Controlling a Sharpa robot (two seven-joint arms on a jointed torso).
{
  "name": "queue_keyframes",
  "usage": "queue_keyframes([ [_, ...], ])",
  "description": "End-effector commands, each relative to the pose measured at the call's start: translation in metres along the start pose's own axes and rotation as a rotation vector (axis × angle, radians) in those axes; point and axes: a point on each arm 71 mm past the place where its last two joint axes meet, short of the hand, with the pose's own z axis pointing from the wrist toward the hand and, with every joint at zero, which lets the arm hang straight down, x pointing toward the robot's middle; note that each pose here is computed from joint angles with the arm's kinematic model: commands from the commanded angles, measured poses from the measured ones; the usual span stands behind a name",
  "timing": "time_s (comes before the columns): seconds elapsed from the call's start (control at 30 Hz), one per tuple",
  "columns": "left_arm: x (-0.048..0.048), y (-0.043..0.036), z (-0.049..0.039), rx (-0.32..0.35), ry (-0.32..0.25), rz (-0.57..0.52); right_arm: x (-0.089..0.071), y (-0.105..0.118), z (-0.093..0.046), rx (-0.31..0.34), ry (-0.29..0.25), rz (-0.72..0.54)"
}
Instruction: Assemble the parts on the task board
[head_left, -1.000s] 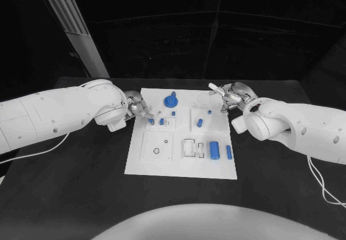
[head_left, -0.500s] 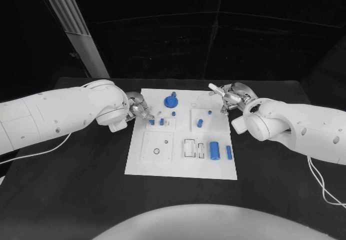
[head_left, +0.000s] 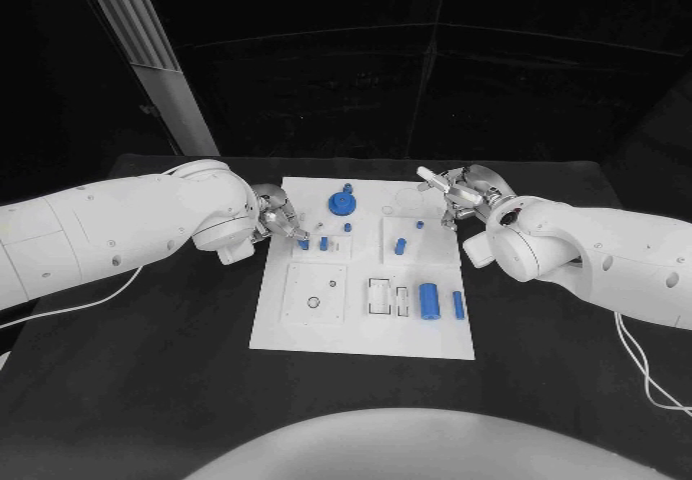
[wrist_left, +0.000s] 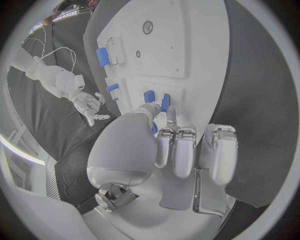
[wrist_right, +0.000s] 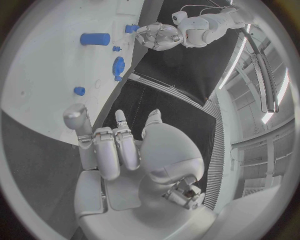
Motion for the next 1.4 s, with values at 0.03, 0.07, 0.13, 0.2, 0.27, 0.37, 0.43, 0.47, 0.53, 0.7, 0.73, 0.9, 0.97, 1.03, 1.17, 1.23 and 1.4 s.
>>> queue_keyframes([
  [0.03, 0.0002, 0.0003, -0.0001, -0.01, 0.005, 0.002, -0.0005, 0.0019, 0.0001, -0.013, -0.005, -0.001],
  [0.07, 0.0002, 0.0005, -0.0001, -0.01, 0.004, 0.001, -0.0005, 0.0019, 0.0001, -0.013, -0.005, -0.001],
  [0.13, 0.0002, 0.0007, -0.0001, -0.012, 0.004, 0.001, -0.0006, 0.0018, 0.0001, -0.013, -0.005, -0.001],
  [0.2, 0.0001, 0.0009, -0.0002, -0.012, 0.002, 0.0, -0.0006, 0.0018, 0.0001, -0.013, -0.006, -0.001],
  [0.27, 0.0, 0.001, -0.0002, -0.012, 0.001, -0.001, -0.0006, 0.0018, 0.0001, -0.013, -0.006, -0.001],
  [0.37, -0.0001, 0.0011, -0.0003, -0.009, -0.001, -0.002, -0.0007, 0.0018, 0.0002, -0.013, -0.006, -0.002],
  [0.43, -0.0002, 0.0012, -0.0004, -0.008, -0.002, -0.003, -0.0008, 0.0017, 0.0002, -0.013, -0.007, -0.002],
  [0.47, -0.0002, 0.0012, -0.0004, -0.007, -0.003, -0.004, -0.0008, 0.0017, 0.0003, -0.013, -0.007, -0.002],
  [0.53, -0.0004, 0.0011, -0.0004, -0.005, -0.005, -0.005, -0.0008, 0.0017, 0.0003, -0.012, -0.007, -0.002],
  [0.7, -0.0008, 0.0008, -0.0005, 0.002, -0.012, -0.009, -0.0008, 0.0016, 0.0004, -0.012, -0.007, -0.002],
  [0.73, -0.0009, 0.0008, -0.0005, 0.003, -0.012, -0.01, -0.0009, 0.0016, 0.0004, -0.012, -0.007, -0.002],
  [0.9, -0.001, 0.0009, -0.0004, 0.004, -0.012, -0.01, -0.001, 0.0015, 0.0005, -0.012, -0.008, -0.002],
  [0.97, -0.0009, 0.0009, -0.0004, 0.005, -0.011, -0.009, -0.001, 0.0015, 0.0005, -0.012, -0.008, -0.002],
  [1.03, -0.0008, 0.0009, -0.0004, 0.005, -0.011, -0.009, -0.001, 0.0014, 0.0005, -0.011, -0.008, -0.002],
  [1.17, -0.0006, 0.0007, -0.0002, 0.005, -0.009, -0.008, -0.001, 0.0014, 0.0006, -0.011, -0.008, -0.002],
  [1.23, -0.0003, 0.0006, 0.0001, 0.003, -0.006, -0.006, -0.001, 0.0015, 0.0005, -0.011, -0.008, -0.002],
  [1.4, 0.0008, 0.0001, 0.0007, -0.002, 0.003, 0.0, -0.0008, 0.0016, 0.0005, -0.012, -0.007, -0.002],
])
